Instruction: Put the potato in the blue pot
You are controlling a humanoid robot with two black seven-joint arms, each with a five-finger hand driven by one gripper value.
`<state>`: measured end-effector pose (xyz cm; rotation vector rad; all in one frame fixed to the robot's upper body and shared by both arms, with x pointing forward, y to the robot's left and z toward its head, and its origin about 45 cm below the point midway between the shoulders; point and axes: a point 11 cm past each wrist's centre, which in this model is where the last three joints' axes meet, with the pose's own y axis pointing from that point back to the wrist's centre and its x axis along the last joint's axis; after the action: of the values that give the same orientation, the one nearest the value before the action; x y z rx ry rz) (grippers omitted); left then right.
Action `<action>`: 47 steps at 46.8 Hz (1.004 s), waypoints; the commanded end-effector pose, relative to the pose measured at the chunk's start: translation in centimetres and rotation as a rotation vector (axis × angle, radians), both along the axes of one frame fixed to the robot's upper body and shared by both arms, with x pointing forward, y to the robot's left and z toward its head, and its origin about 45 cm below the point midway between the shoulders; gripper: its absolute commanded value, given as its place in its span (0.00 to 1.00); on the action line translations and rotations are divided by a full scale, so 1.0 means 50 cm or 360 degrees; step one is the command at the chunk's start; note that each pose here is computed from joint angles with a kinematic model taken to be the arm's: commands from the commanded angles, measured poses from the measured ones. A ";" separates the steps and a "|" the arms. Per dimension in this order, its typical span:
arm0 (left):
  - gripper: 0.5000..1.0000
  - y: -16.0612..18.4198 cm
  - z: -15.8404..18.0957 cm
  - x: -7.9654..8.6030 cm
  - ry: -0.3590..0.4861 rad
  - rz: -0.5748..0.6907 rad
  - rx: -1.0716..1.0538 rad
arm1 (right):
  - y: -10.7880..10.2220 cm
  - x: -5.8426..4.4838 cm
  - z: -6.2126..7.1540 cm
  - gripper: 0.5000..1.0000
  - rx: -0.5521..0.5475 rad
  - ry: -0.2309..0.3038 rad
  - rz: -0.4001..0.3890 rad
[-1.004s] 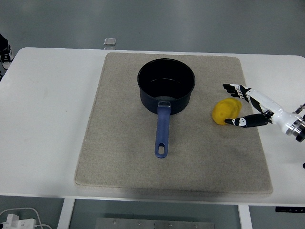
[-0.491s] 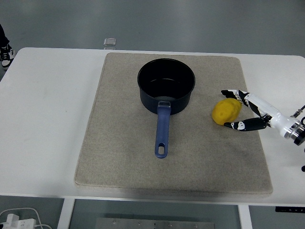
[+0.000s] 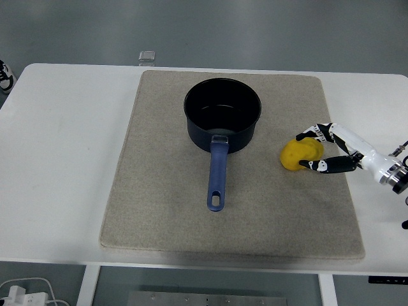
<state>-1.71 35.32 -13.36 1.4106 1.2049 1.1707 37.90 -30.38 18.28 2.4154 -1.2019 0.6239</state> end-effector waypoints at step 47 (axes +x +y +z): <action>0.99 -0.002 0.000 0.001 -0.0001 0.0000 -0.0004 | 0.163 0.130 0.227 0.00 0.0192 -0.0265 0.0262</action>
<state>-1.72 35.23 -13.37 1.4094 1.2055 1.1672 44.13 -23.66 29.74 2.6147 -1.1783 0.8284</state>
